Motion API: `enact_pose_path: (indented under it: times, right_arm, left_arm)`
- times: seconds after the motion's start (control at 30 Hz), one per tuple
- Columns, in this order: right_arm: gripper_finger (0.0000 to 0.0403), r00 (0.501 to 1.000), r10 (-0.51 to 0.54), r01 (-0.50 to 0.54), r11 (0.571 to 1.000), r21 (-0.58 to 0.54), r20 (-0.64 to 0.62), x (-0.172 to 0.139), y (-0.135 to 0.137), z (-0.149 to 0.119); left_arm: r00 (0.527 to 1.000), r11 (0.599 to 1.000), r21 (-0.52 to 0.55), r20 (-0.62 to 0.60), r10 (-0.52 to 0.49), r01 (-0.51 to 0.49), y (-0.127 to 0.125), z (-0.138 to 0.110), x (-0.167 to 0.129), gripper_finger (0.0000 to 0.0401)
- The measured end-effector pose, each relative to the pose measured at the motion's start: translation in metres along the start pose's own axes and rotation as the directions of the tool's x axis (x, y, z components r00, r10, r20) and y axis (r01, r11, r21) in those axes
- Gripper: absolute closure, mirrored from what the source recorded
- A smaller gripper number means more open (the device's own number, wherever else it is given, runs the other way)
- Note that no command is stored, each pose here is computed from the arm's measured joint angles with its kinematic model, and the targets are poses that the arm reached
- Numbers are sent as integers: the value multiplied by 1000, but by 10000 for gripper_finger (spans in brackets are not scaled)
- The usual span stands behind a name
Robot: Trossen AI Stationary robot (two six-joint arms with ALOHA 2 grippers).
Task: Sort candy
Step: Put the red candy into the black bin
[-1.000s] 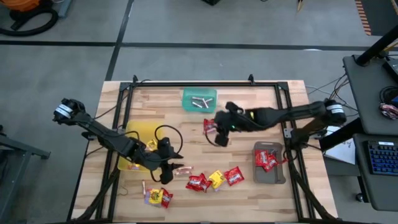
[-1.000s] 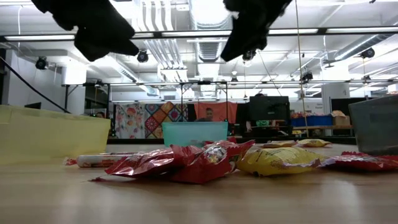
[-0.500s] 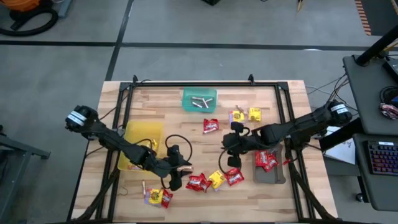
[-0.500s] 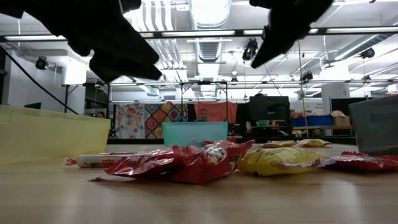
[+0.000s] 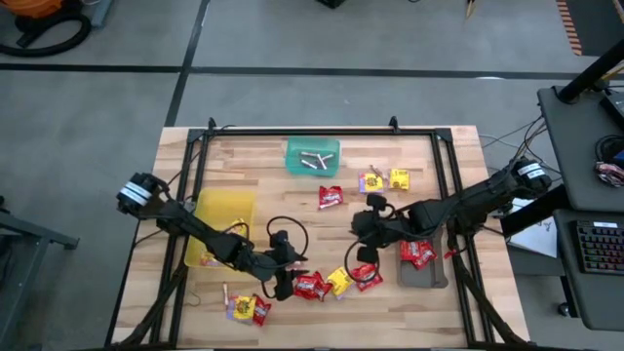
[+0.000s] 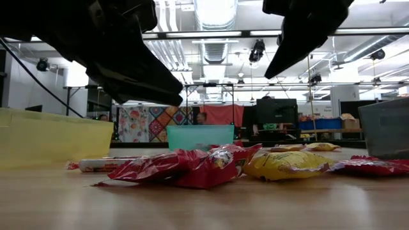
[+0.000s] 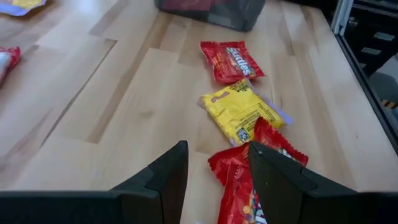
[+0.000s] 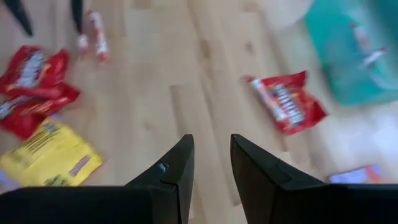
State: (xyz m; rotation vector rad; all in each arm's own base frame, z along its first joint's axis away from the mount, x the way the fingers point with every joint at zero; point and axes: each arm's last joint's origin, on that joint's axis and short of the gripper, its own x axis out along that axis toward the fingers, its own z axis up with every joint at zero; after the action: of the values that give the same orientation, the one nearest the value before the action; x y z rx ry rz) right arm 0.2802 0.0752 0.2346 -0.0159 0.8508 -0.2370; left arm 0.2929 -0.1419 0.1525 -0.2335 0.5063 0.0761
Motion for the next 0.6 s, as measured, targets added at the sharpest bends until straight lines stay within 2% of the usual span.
enact_pose_path:
  times: [0.17, 0.33, 0.47, 0.6]
  right_arm:
    - [305, 989, -142, 142, 990, 3, 49, -1, -4, 2]
    - [305, 966, -243, 242, 970, 23, 91, -1, -8, 4]
    - [305, 959, -260, 254, 965, 66, 114, 5, -16, 11]
    - [292, 970, -211, 201, 975, 90, 119, 13, -28, 19]
  left_arm:
    - [1000, 1000, 18, 5, 0, 0, 0, 3, -2, 250]
    - [999, 999, 35, -26, 26, -25, 5, 0, -1, 250]
    - [998, 998, 51, -40, 48, -46, 9, 2, 0, 250]
    - [996, 995, 72, -57, 69, -64, 14, 5, -4, 250]
